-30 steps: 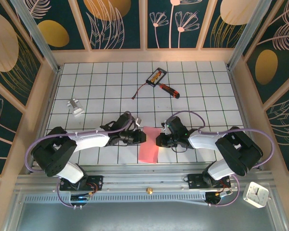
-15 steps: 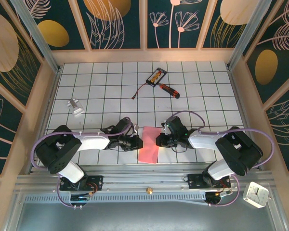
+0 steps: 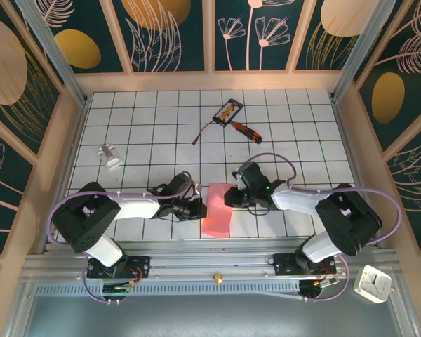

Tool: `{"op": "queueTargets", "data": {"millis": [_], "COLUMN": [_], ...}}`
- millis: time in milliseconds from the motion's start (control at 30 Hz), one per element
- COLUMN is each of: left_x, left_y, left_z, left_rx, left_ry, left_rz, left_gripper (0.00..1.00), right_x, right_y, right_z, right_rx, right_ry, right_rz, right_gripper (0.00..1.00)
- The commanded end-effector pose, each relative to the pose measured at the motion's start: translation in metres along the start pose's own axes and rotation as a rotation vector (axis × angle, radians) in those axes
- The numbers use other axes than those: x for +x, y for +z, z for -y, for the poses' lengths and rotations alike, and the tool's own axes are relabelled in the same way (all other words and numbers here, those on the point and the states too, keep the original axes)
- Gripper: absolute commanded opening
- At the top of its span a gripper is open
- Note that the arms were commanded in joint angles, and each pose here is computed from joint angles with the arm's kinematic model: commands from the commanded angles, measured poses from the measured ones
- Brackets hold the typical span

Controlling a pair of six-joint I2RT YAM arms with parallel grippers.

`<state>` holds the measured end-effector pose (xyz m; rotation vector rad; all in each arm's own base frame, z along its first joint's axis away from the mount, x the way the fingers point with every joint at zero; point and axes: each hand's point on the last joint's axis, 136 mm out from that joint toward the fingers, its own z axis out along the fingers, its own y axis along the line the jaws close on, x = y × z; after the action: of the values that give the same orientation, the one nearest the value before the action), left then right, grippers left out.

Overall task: Fold a paper plane with a square sheet of paper (pick it up from the middle)
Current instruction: Fold the square sheet of paper in half at the bottom-center of the table.

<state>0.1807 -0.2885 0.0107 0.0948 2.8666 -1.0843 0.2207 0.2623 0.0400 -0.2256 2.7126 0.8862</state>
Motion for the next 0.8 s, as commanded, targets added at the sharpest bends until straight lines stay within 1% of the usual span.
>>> {"op": "queueTargets", "data": {"millis": [0, 100, 233, 333, 500, 567, 767], "left_x": [0.024, 0.024, 0.023, 0.023, 0.023, 0.023, 0.031], "left_y": [0.006, 0.007, 0.008, 0.008, 0.008, 0.008, 0.007], "left_z": [-0.047, -0.049, -0.049, -0.049, -0.051, -0.051, -0.065], "left_rx": [-0.15, -0.157, -0.161, -0.164, -0.173, -0.175, -0.232], "left_ry": [-0.036, -0.034, -0.036, -0.036, -0.042, -0.039, -0.011], "left_rz": [-0.07, -0.071, -0.069, -0.07, -0.07, -0.072, -0.106], "left_gripper": [0.08, 0.08, 0.07, 0.05, 0.02, 0.0, 0.0], "right_x": [-0.029, -0.031, -0.028, -0.022, -0.007, -0.003, -0.013], "right_y": [-0.015, -0.009, 0.01, 0.024, 0.043, 0.052, 0.069], "right_z": [-0.043, -0.061, -0.068, -0.072, -0.064, -0.055, -0.017], "right_rx": [-0.145, -0.232, -0.262, -0.271, -0.251, -0.22, -0.093], "right_ry": [-0.03, 0.0, 0.024, 0.037, 0.068, 0.086, 0.111], "right_rz": [0.072, 0.053, 0.001, -0.039, -0.091, -0.108, -0.103], "right_gripper": [0.21, 0.17, 0.09, 0.04, 0.02, 0.01, 0.0]}}
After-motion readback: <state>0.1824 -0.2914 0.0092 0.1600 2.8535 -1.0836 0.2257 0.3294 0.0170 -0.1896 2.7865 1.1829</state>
